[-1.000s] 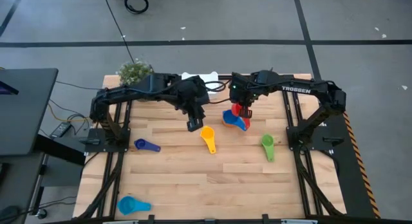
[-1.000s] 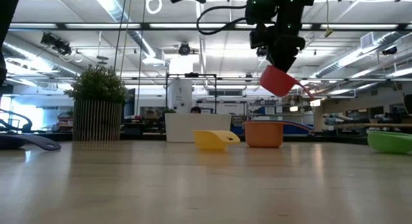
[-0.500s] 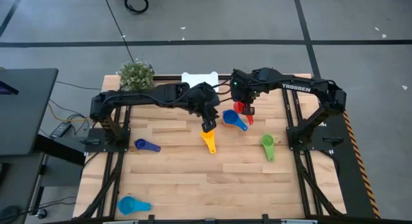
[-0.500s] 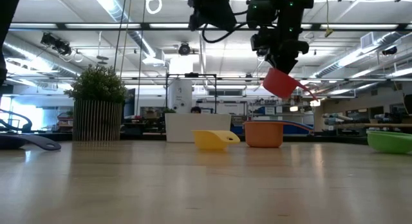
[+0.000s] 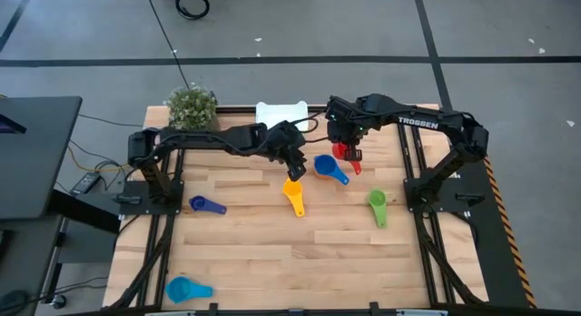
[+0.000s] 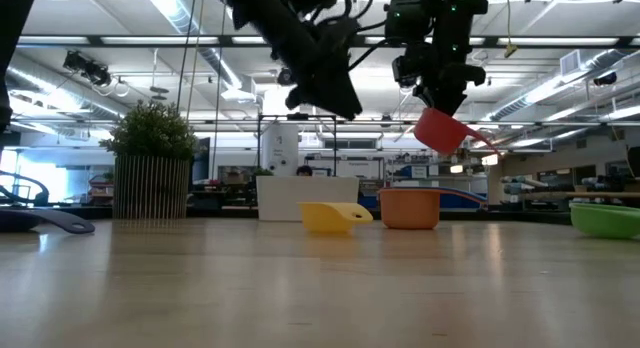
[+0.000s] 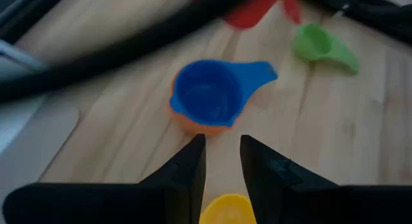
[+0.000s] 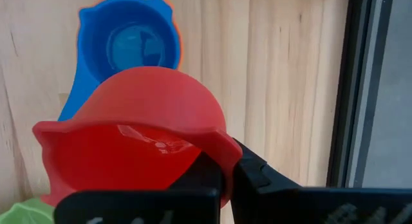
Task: Nest measuring cups in basket
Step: Stack the red measuring cup on top of the blue measuring cup
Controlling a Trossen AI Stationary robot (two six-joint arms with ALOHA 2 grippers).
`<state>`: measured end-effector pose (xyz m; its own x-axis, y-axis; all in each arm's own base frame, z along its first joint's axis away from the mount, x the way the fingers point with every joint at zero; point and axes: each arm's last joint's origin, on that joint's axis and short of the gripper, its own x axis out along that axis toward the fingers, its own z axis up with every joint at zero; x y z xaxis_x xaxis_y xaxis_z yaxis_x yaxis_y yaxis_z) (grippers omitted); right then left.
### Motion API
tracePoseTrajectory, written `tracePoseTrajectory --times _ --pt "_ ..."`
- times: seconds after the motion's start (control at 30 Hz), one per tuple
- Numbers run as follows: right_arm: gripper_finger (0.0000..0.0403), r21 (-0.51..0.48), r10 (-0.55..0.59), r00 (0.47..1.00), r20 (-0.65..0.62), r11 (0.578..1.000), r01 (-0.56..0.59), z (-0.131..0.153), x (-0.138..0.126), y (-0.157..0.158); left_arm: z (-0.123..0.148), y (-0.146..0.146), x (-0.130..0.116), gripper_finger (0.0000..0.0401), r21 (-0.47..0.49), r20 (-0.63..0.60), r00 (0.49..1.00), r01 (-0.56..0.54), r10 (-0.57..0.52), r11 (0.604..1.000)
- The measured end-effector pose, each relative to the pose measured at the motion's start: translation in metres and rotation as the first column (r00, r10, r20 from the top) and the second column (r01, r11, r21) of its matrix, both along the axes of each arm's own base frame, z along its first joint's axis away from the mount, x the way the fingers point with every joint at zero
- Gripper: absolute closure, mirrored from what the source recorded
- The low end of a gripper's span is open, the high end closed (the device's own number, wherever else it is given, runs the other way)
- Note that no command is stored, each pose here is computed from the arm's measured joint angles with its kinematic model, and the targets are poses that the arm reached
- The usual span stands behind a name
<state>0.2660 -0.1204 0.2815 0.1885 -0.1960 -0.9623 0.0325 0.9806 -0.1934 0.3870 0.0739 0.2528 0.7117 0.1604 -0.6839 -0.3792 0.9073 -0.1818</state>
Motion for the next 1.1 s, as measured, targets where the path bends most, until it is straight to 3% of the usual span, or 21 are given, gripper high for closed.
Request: tracePoseTrajectory --times 0.33,0.9,1.1 --pt "0.0393 0.000 0.001 1.000 0.001 1.000 -0.001 0.000 0.000 0.000 -0.045 0.015 -0.001 0.0298 -0.070 0.009 0.989 -0.149 0.150 0.986" --pt "0.0393 0.013 0.002 1.000 -0.011 1.000 -0.002 0.000 -0.001 0.001 -0.107 0.018 0.026 0.0298 -0.067 0.001 0.987 -0.159 0.159 0.985" --pt "0.0393 0.018 0.004 1.000 -0.012 1.000 -0.003 0.000 -0.002 0.001 -0.115 0.019 0.029 0.0298 -0.045 0.011 0.987 -0.158 0.158 0.986"
